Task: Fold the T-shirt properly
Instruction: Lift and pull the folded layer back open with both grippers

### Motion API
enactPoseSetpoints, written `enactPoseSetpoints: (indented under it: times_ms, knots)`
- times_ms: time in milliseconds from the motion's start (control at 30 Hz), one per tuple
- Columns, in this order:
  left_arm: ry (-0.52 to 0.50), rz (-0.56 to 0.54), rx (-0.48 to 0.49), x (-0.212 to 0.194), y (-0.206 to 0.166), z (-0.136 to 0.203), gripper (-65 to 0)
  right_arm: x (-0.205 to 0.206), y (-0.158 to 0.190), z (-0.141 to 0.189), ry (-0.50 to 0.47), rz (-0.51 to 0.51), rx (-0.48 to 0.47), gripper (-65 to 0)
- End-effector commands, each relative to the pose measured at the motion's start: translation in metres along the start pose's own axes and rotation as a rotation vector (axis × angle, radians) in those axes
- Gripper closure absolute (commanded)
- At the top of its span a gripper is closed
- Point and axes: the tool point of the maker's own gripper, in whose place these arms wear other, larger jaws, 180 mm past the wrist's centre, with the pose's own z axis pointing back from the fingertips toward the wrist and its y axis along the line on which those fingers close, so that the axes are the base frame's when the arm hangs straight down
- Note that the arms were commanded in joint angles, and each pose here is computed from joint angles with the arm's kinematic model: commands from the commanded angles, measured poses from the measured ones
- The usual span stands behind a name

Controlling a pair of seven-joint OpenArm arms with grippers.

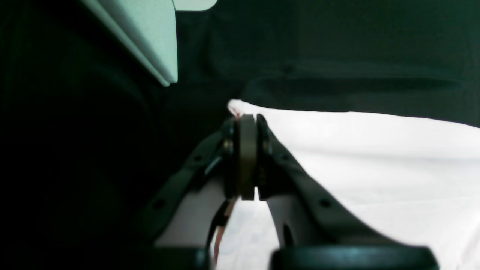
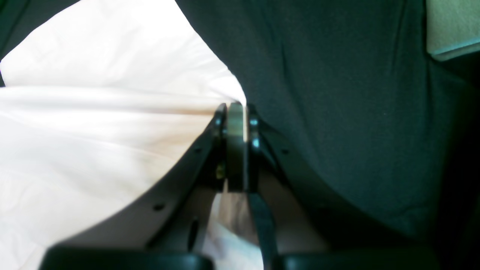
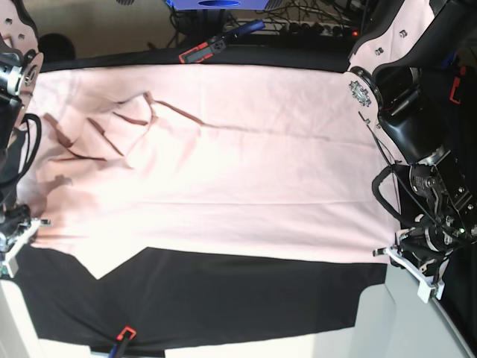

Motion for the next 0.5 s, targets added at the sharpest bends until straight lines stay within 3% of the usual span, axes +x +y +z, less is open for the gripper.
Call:
enactPoseSetpoints:
  times_ms: [0, 467]
  knots:
    - [-0.060, -0.011, 0.017, 0.020, 0.006, 0.008, 0.0, 0.024, -0.016, 0.008, -0.064, -0.001, -0.036, -0.1]
    - [-0.032, -0.058, 0.078, -0.016, 0.017, 0.024, 0.0, -0.009, -0.021, 0.009, -0.002, 0.012, -0.041, -0.1]
